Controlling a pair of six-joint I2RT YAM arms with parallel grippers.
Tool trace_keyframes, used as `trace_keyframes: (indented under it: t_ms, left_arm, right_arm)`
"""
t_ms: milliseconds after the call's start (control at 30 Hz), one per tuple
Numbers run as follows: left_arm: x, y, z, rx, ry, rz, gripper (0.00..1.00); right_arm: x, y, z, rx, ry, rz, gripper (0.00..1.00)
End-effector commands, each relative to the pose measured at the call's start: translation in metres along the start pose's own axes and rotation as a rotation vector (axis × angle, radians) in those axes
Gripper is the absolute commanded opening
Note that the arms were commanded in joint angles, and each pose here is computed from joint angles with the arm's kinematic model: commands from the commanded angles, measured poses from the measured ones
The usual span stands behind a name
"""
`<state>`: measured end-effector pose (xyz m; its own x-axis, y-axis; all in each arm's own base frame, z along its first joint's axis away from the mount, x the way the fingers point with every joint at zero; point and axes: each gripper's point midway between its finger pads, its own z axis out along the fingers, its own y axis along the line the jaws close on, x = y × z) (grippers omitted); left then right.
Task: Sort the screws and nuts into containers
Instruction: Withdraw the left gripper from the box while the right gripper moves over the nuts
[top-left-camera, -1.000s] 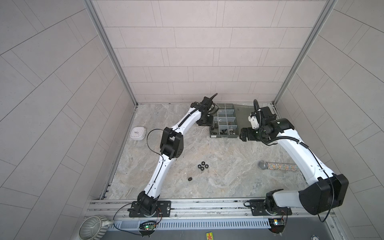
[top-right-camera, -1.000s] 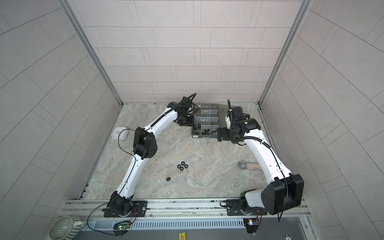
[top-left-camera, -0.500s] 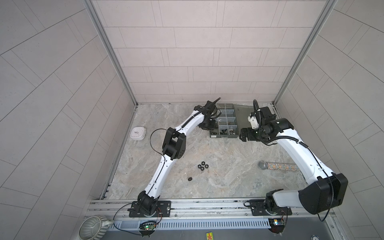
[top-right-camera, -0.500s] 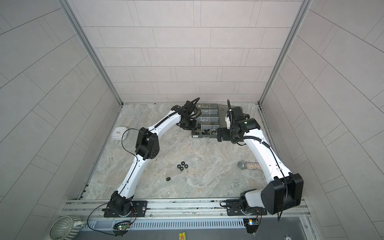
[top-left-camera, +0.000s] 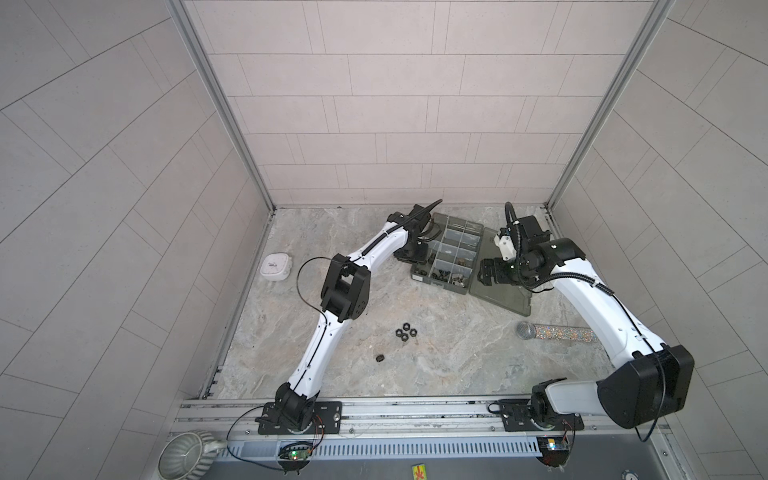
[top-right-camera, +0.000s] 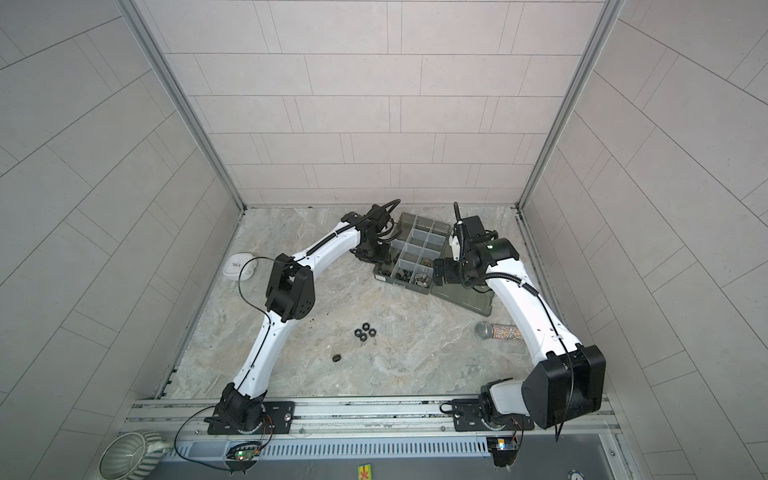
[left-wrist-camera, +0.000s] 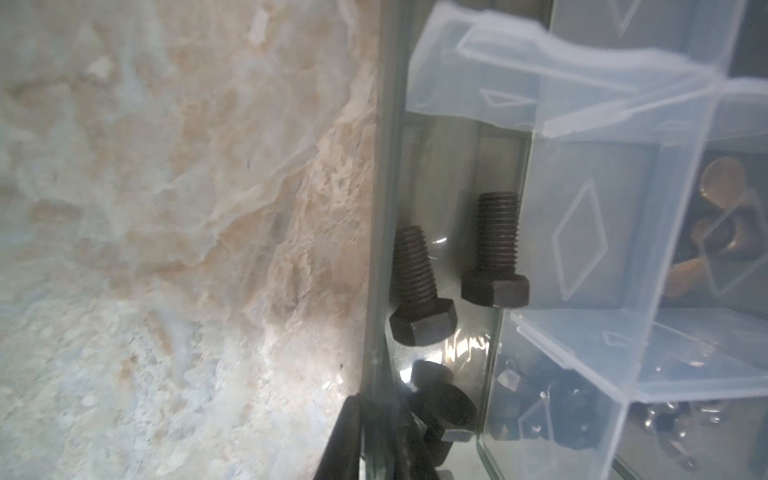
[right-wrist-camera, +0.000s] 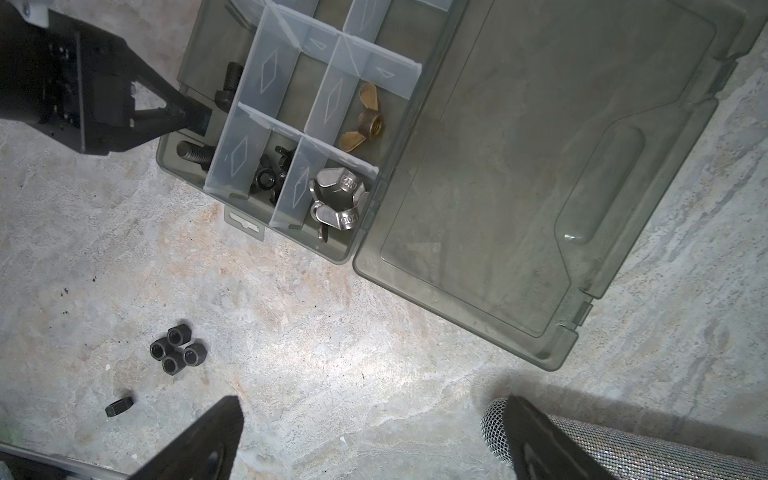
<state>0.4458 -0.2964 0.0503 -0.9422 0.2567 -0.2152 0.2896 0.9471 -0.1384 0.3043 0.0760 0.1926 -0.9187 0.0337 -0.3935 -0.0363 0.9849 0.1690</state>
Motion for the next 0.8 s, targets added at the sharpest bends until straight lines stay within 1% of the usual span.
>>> trace_keyframes:
  t_ms: [0,167,267,433,567,700,733,767]
  left_arm:
    - [0.044,0.026,-0.005,-0.078,0.127,-0.017,0.0]
    - [0.07,0.03,-0.016,-0.068,0.123,-0.061,0.0]
    - [0.085,0.031,-0.016,-0.055,0.129,-0.096,0.0]
    - [0.105,0.017,-0.015,-0.002,0.135,-0.136,0.0]
    - [0.116,-0.003,-0.015,0.028,0.141,-0.116,0.0]
    - [0.13,-0.013,-0.018,0.013,0.146,-0.101,0.01]
    - [0.133,-0.013,-0.021,0.01,0.142,-0.098,0.02]
    - [0.135,-0.012,-0.024,0.008,0.137,-0.098,0.03]
  right_arm:
    - [0.001,0.001,0.0,-0.011,-0.005,0.008,0.99]
    - [0.005,0.005,0.001,-0.028,-0.004,0.017,0.99]
    - [0.01,0.01,0.002,-0.034,0.01,0.003,0.99]
    - [0.025,0.019,0.004,-0.008,0.046,-0.036,0.99]
    - [0.039,0.025,0.003,0.008,0.05,-0.084,0.99]
    - [0.053,0.026,-0.002,0.033,0.05,-0.134,0.99]
    - [0.057,0.025,-0.003,0.043,0.049,-0.145,0.99]
    - [0.06,0.026,-0.003,0.044,0.049,-0.155,0.95]
